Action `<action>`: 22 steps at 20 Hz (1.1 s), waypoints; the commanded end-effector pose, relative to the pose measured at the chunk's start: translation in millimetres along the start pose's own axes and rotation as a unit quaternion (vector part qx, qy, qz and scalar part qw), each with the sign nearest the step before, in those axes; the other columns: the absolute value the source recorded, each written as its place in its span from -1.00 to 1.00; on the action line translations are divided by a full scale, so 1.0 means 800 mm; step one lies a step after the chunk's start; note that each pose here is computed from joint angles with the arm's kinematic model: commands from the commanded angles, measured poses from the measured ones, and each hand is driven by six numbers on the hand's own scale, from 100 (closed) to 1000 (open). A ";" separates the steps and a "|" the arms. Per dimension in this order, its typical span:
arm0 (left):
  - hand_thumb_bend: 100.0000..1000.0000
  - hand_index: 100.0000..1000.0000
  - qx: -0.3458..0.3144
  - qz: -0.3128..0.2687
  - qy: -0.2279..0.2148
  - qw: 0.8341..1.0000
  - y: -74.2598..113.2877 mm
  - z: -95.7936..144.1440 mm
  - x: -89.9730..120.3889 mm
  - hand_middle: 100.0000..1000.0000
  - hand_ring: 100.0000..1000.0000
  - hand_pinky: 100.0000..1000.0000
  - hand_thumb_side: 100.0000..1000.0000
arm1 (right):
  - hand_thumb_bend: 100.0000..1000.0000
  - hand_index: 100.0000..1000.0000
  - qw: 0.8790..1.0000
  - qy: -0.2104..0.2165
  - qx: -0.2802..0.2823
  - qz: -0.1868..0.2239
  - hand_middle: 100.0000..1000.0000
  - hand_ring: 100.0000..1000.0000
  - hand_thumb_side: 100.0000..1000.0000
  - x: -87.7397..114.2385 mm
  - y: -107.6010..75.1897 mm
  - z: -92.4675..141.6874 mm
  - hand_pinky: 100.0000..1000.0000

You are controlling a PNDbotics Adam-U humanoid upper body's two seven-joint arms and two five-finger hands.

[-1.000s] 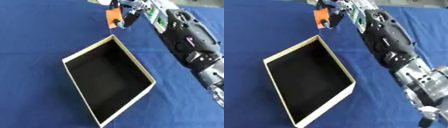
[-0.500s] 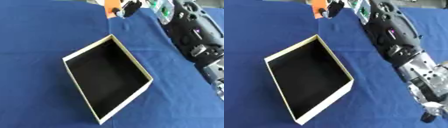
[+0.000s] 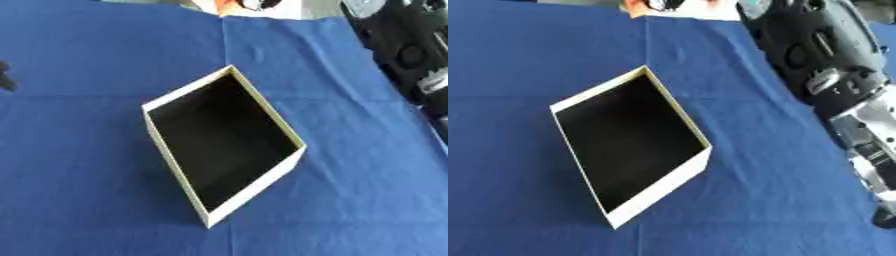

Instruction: Pick up objects on the table and place them in the box.

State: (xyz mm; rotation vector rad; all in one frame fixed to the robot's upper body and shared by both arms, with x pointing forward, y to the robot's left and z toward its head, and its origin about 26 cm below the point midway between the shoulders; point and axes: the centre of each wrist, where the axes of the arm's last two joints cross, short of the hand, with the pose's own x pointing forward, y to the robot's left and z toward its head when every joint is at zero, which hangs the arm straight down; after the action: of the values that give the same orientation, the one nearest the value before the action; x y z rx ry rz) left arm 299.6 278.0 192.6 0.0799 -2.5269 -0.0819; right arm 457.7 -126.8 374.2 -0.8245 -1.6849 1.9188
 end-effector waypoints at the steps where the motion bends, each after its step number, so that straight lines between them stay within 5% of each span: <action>1: -1.00 0.24 -0.002 -0.004 -0.011 1.000 0.005 -0.005 0.008 -0.08 -0.10 -0.39 0.31 | -1.00 -0.59 1.000 -0.015 -0.002 0.015 -0.90 0.06 -1.00 0.011 -0.012 0.016 0.26; 6: -1.00 0.24 -0.002 -0.002 -0.010 1.000 0.005 -0.005 0.008 -0.08 -0.10 -0.39 0.31 | -1.00 -0.59 0.999 -0.036 0.004 0.007 -0.90 0.06 -1.00 0.034 -0.012 0.029 0.25; 10: -1.00 0.24 -0.002 0.000 -0.008 1.000 0.005 -0.003 0.007 -0.08 -0.10 -0.39 0.31 | -1.00 -0.58 0.997 -0.056 0.045 0.001 -0.89 0.06 -1.00 0.048 0.018 0.038 0.24; 22: -1.00 0.25 -0.006 0.006 -0.004 1.000 0.001 -0.002 0.006 -0.08 -0.10 -0.40 0.32 | -1.00 -0.58 0.988 -0.103 0.090 -0.074 -0.89 0.03 -1.00 0.101 0.041 0.079 0.19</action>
State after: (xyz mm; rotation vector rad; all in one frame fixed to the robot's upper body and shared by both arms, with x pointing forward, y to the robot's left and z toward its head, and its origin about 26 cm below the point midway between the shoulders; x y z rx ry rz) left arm 298.8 279.5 190.6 0.0730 -2.5100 -0.0827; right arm 365.3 -117.9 323.3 -0.4202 -1.5906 2.0754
